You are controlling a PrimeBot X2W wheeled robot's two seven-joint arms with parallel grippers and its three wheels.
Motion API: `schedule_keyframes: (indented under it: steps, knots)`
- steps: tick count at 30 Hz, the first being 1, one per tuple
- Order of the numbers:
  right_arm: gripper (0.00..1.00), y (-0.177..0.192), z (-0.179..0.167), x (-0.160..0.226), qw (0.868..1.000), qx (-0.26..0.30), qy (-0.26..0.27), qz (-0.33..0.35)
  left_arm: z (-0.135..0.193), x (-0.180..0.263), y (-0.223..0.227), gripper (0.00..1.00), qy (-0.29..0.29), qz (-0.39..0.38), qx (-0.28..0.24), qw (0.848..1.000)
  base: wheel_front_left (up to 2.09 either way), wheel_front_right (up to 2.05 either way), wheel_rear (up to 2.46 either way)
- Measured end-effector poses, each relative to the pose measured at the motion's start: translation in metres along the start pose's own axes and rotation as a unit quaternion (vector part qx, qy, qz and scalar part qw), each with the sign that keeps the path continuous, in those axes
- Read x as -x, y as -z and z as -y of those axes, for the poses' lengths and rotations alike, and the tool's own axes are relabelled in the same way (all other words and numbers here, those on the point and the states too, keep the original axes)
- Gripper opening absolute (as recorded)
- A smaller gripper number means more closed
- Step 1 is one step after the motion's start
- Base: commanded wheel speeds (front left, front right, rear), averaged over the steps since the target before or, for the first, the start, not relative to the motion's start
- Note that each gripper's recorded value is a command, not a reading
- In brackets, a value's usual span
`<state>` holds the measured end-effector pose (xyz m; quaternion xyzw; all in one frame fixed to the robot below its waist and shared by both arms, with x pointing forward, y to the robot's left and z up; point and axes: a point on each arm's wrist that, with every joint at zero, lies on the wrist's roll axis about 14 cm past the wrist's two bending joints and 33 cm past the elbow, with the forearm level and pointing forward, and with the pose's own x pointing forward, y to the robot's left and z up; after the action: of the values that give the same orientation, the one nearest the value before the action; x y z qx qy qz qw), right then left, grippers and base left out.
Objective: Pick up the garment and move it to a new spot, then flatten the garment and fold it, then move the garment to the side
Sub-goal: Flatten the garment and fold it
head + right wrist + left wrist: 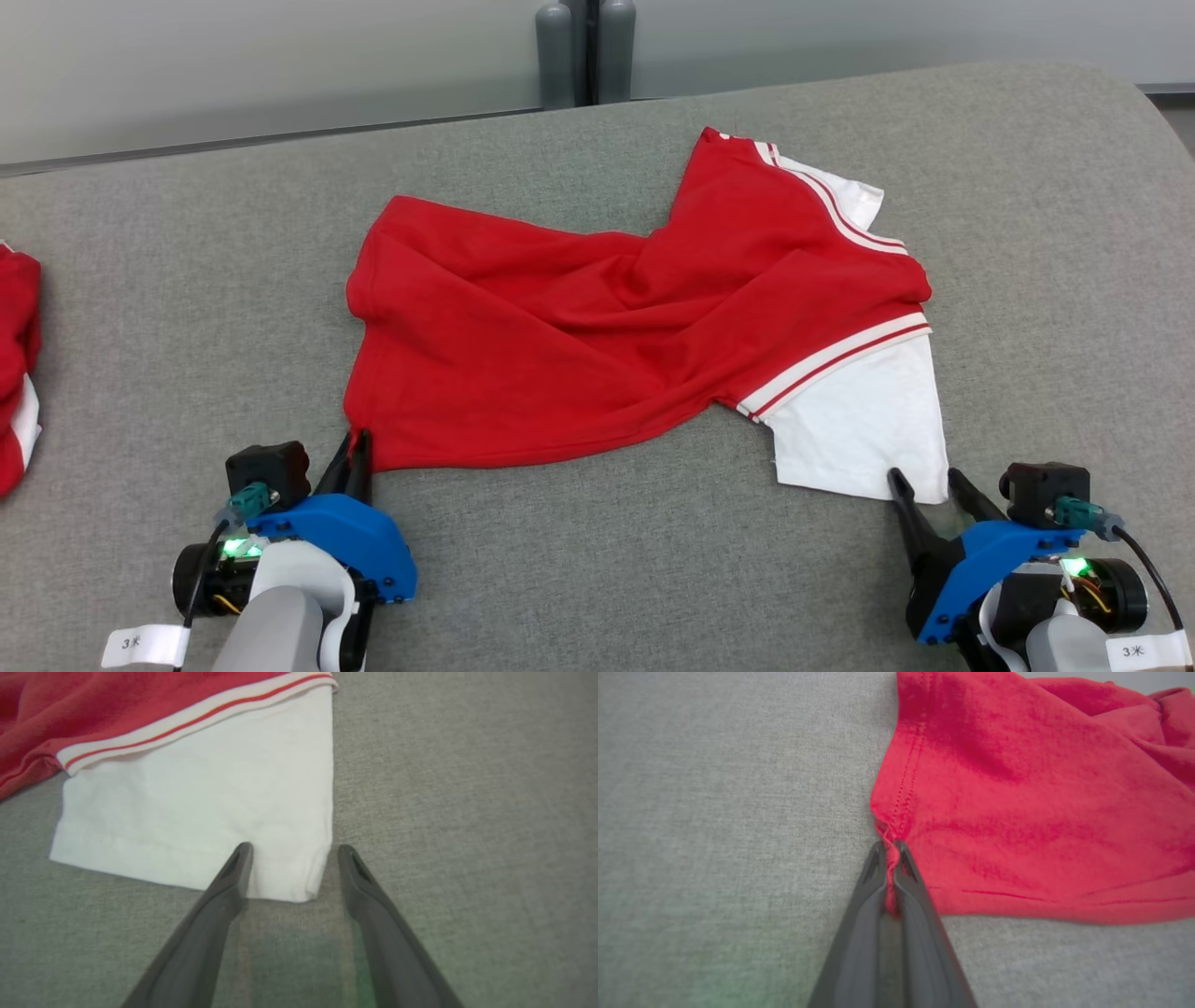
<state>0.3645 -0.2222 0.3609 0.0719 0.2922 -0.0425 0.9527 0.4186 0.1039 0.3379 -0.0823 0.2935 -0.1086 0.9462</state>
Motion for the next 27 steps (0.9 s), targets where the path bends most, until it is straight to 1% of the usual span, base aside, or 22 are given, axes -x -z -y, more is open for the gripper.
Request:
schedule_keyframes:
  steps: [1,3,6,8,10,13,15,19,22,24,27]
  knots:
    - [0.0,-0.002,-0.001,-0.001,1.0,0.001,-0.002,0.005,0.0,0.001,0.0,0.0,-0.001,0.001,0.002,1.0,0.0,0.0,0.0]
    - [0.0,-0.006,-0.003,-0.001,1.0,0.0,-0.005,0.012,-0.001,0.003,-0.002,0.0,-0.003,0.011,0.004,1.0,0.0,0.0,0.0]
    - [0.0,-0.024,-0.008,0.001,0.999,-0.01,-0.012,0.049,0.002,0.008,-0.013,0.0,0.0,0.04,0.022,0.999,0.0,0.0,0.0]
    - [0.0,-0.053,-0.006,0.006,0.995,-0.012,-0.011,0.099,0.008,0.011,-0.033,0.0,0.01,0.079,0.047,0.996,0.0,0.0,0.0]
    - [0.0,-0.085,-0.005,0.016,0.989,-0.006,-0.009,0.149,0.017,0.016,-0.062,0.0,0.027,0.125,0.055,0.99,0.0,0.0,0.0]
    - [0.0,-0.133,-0.005,0.037,0.976,0.009,-0.007,0.216,0.029,0.032,-0.114,0.0,0.056,0.206,0.09,0.973,0.0,0.0,0.0]
    - [0.0,-0.159,-0.006,0.053,0.968,0.023,-0.005,0.249,0.038,0.048,-0.151,0.0,0.084,0.256,0.117,0.956,0.0,0.0,0.0]
    - [0.0,-0.2,-0.009,0.085,0.953,0.043,-0.004,0.299,0.062,0.085,-0.211,0.0,0.144,0.328,0.137,0.923,0.0,0.0,0.0]
    - [0.0,-0.23,-0.007,0.108,0.94,0.065,0.001,0.335,0.079,0.113,-0.25,0.0,0.189,0.366,0.129,0.902,0.0,0.0,0.0]
    - [0.0,-0.249,-0.006,0.122,0.931,0.082,0.003,0.357,0.086,0.126,-0.267,0.0,0.208,0.375,0.118,0.896,0.0,0.0,0.0]
    - [0.0,-0.274,-0.006,0.136,0.918,0.106,0.007,0.382,0.091,0.135,-0.286,0.0,0.225,0.376,0.112,0.892,0.0,0.0,0.0]
